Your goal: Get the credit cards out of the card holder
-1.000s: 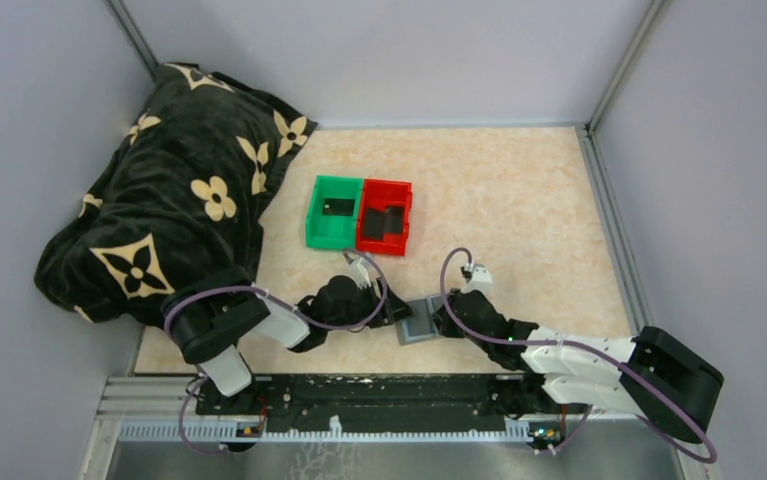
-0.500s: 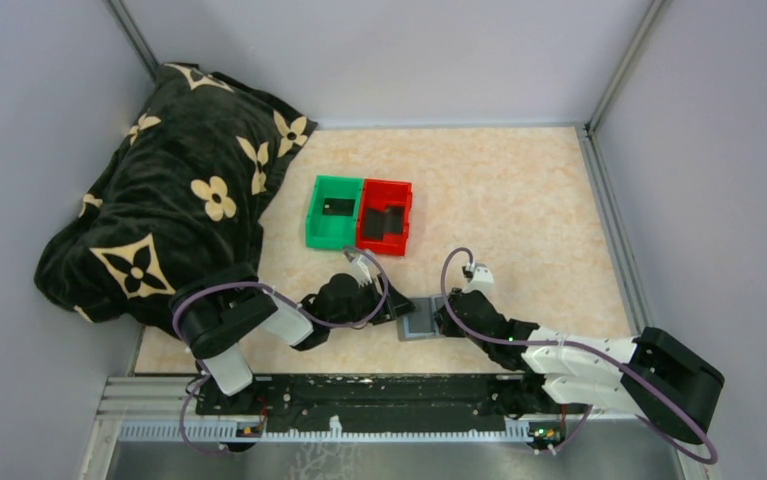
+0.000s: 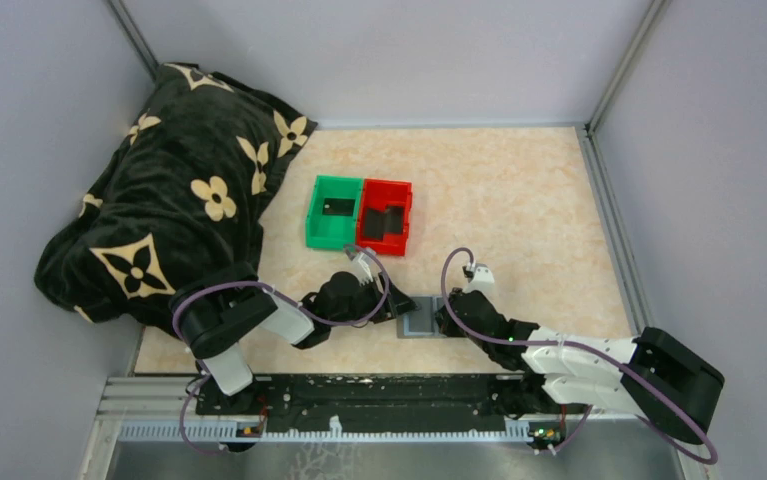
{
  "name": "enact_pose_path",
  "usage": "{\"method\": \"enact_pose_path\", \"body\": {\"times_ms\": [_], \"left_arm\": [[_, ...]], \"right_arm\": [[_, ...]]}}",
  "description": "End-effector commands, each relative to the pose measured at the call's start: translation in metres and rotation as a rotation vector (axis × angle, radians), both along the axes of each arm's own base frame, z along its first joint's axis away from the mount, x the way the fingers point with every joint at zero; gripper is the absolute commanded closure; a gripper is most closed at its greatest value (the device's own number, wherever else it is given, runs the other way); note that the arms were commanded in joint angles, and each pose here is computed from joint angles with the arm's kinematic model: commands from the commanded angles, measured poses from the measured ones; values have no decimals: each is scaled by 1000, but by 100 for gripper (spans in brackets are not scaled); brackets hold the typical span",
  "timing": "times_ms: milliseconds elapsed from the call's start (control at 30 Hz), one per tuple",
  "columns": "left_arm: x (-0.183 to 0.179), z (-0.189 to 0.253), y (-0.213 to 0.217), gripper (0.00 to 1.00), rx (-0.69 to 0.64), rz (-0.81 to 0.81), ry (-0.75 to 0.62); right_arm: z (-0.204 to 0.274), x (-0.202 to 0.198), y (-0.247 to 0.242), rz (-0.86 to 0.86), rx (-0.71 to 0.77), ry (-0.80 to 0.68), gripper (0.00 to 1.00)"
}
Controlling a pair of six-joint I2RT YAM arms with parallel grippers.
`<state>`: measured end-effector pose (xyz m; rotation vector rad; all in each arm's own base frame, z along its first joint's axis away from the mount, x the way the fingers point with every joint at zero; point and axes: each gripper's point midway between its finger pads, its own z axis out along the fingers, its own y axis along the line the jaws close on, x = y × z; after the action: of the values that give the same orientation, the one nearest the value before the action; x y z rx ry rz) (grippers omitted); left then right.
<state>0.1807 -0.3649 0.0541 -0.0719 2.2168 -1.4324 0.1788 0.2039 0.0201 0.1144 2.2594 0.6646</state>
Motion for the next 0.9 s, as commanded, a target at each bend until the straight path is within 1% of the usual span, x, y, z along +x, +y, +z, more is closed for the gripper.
{"method": "enact_pose_path", "body": {"times_ms": [0,167,433,867], "left_arm": [[-13,53,-30,40,-175,-119,-36],[-14,60,-31,40,-189,-124,-45],[-15,63,-37,40,-172,-137,-57],[-20,68,-42,40,-182,-155,-60]], "right_arm": [[10,-3,15,44,55,-5,100],[9,-3,15,44,54,-6,100],[8,-3,13,41,55,-8,100],[9,-3,12,39,55,-10,100]]}}
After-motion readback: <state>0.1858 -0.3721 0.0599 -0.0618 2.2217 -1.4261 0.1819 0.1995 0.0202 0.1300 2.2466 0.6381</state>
